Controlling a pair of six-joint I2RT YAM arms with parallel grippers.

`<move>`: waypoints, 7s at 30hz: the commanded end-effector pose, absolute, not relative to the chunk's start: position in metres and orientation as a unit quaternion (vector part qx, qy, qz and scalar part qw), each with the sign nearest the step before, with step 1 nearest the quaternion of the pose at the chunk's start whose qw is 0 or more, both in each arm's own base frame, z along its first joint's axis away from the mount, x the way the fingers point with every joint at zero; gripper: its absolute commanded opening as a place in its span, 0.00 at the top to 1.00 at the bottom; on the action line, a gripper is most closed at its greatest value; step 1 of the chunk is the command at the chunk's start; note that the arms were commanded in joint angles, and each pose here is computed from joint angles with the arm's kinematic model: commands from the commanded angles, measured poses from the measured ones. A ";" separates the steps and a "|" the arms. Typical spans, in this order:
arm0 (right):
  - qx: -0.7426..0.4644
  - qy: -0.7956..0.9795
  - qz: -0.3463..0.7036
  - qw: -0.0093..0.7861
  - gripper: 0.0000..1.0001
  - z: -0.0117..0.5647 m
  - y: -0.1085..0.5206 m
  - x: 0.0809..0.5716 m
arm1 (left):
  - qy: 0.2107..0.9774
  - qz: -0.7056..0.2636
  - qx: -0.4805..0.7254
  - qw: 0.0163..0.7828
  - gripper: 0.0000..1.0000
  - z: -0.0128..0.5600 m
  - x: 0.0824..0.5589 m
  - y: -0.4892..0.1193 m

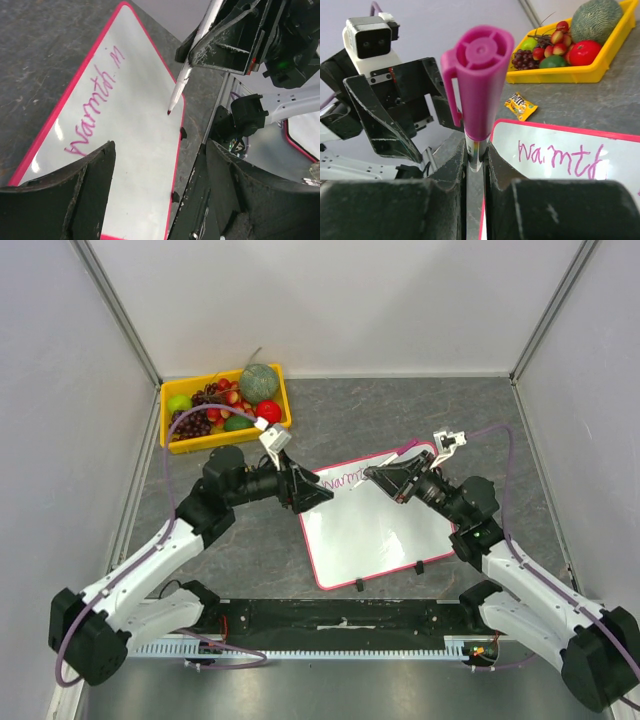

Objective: Write a sentence on the whiteboard

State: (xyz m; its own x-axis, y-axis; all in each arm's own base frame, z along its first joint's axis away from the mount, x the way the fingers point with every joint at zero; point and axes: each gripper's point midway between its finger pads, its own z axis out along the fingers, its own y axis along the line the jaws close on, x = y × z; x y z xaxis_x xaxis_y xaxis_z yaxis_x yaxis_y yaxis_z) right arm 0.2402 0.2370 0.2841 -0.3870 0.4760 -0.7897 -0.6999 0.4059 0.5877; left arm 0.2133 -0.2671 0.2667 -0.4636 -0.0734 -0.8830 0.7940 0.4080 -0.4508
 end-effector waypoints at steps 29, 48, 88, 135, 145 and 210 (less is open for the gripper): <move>-0.083 0.629 0.589 0.501 1.00 0.283 0.252 0.231 | 0.629 -0.536 0.347 0.443 0.98 0.275 0.211 -0.348; -0.146 0.605 0.616 0.484 0.02 0.319 0.254 0.223 | 0.669 -0.463 0.346 0.467 0.98 0.282 0.199 -0.306; -0.282 0.570 0.661 0.399 0.73 0.327 0.274 0.179 | 0.603 -0.507 0.459 0.410 0.98 0.305 0.156 -0.311; -0.222 0.663 0.500 0.510 1.00 0.277 0.245 0.222 | 0.749 -0.530 0.144 0.371 0.27 0.170 0.229 -0.229; -0.224 0.678 0.442 0.543 1.00 0.267 0.247 0.222 | 0.720 -0.564 0.184 0.359 0.31 0.159 0.228 -0.242; -0.238 0.666 0.340 0.620 1.00 0.245 0.286 0.208 | 0.729 -0.540 0.239 0.347 0.98 0.105 0.220 -0.247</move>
State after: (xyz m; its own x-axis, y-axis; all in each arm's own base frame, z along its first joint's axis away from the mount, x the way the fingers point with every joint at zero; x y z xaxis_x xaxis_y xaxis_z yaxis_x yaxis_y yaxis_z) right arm 0.1989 0.2826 0.2256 -0.1767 0.0638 -0.9822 -0.7571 0.6288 0.1771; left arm 0.2147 -0.2525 0.1316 -0.7444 -0.0925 -0.6613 0.6284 0.2379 -0.7406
